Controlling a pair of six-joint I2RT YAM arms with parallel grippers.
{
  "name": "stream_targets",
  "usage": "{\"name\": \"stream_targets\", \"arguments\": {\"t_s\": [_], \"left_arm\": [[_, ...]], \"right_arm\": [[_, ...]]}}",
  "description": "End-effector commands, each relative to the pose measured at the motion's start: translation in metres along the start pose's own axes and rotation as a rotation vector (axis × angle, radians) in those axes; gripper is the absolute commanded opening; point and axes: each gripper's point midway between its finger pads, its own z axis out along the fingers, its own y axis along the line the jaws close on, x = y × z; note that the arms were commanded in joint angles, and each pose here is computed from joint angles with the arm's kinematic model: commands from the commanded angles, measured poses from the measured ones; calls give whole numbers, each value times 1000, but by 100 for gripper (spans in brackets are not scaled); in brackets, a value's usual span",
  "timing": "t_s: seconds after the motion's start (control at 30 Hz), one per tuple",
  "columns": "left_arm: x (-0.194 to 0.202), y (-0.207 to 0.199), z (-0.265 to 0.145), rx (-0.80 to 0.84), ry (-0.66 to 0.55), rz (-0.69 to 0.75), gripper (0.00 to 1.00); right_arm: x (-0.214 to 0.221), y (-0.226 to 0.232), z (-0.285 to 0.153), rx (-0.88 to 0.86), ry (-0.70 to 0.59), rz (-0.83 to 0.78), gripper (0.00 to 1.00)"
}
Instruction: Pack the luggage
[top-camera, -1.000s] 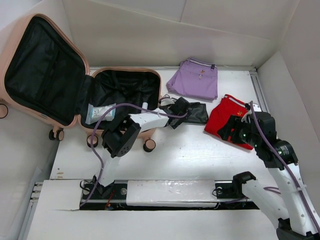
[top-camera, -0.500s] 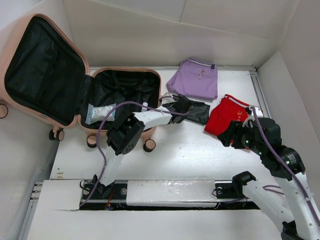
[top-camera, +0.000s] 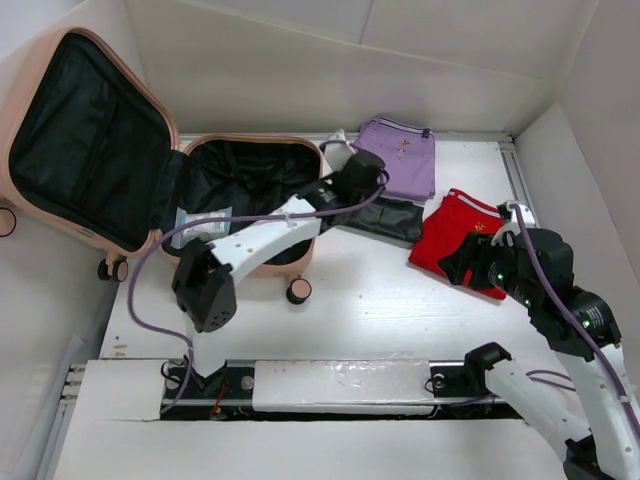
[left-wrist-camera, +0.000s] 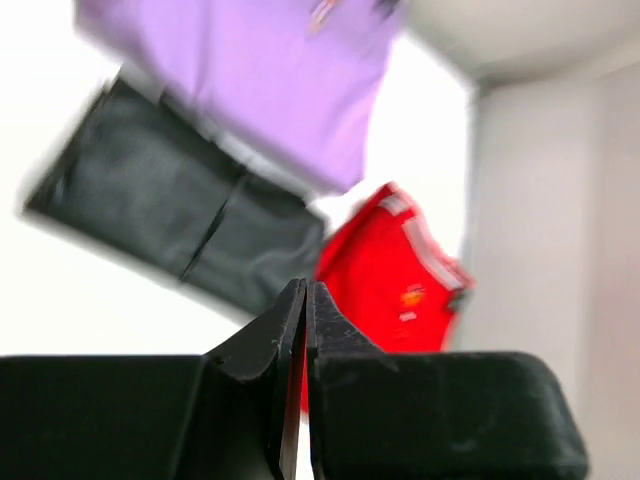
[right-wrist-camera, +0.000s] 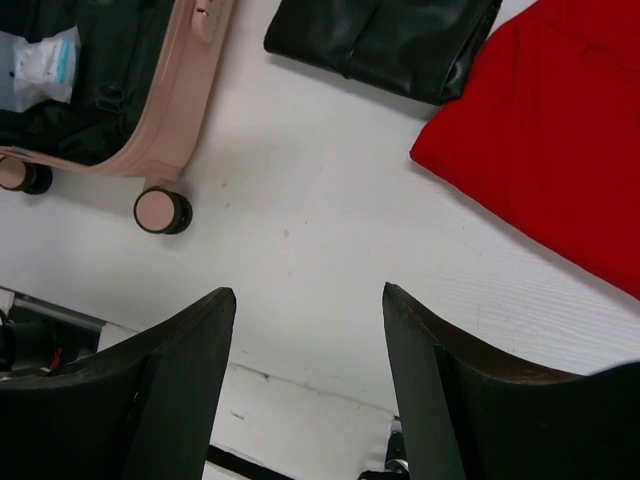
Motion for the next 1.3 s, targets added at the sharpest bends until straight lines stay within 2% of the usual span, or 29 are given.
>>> {"name": "stream_targets", "arguments": {"t_s": [0.0,0.03,0.1,0.13,0.17,0.2,0.23,0.27,0.3,0.33,0.5,0.63,0.77,0.93,1.03,1.07,1.1,1.13,1.27], "left_arm": [[-78,-35,-42,128,-111,-1,0],[-80,-41,-46,180,-75,27,0],[-78,-31,-38,161,-1,7,0],[-71,-27,-37,150,26,16,4],[-59,-9,-27,83,46,0,16],[-39,-6,-28,68,73,0,32],[-13,18,-14,16,110,3,47],[-6,19,-8,36,114,-28,63],[8,32,3,4,130,-46,69],[22,44,10,-26,159,-95,71],[32,60,47,-116,127,-171,72],[42,70,73,-193,103,-218,71],[58,106,95,-324,87,-277,71],[63,123,113,-368,74,-333,71],[71,132,120,-405,81,-334,57],[72,135,119,-421,81,-343,42],[80,142,119,-447,100,-347,10],[79,151,120,-463,98,-348,2],[75,162,111,-481,82,-301,0]], "right_arm": [[-29,12,-6,-29,-90,-14,67],[-29,12,-6,-29,-90,-14,67],[-31,11,-1,-22,-97,-13,67],[-31,10,1,-23,-98,-13,67],[-32,11,4,-23,-98,-13,67],[-29,9,6,-18,-87,-13,67],[-27,10,9,-22,-73,-13,67],[-27,10,9,-22,-73,-13,67],[-26,11,11,-27,-61,-13,67],[-26,11,11,-27,-61,-13,67],[-10,9,12,-33,-18,-13,67],[1,8,10,-45,7,-12,67],[6,9,6,-58,23,-23,67],[16,10,5,-81,44,-31,67],[21,7,4,-72,65,-42,67],[16,7,1,-68,48,-43,67],[15,7,-1,-68,48,-52,67],[9,8,-4,-67,26,-53,67],[2,12,-11,-75,6,-55,67]]}}
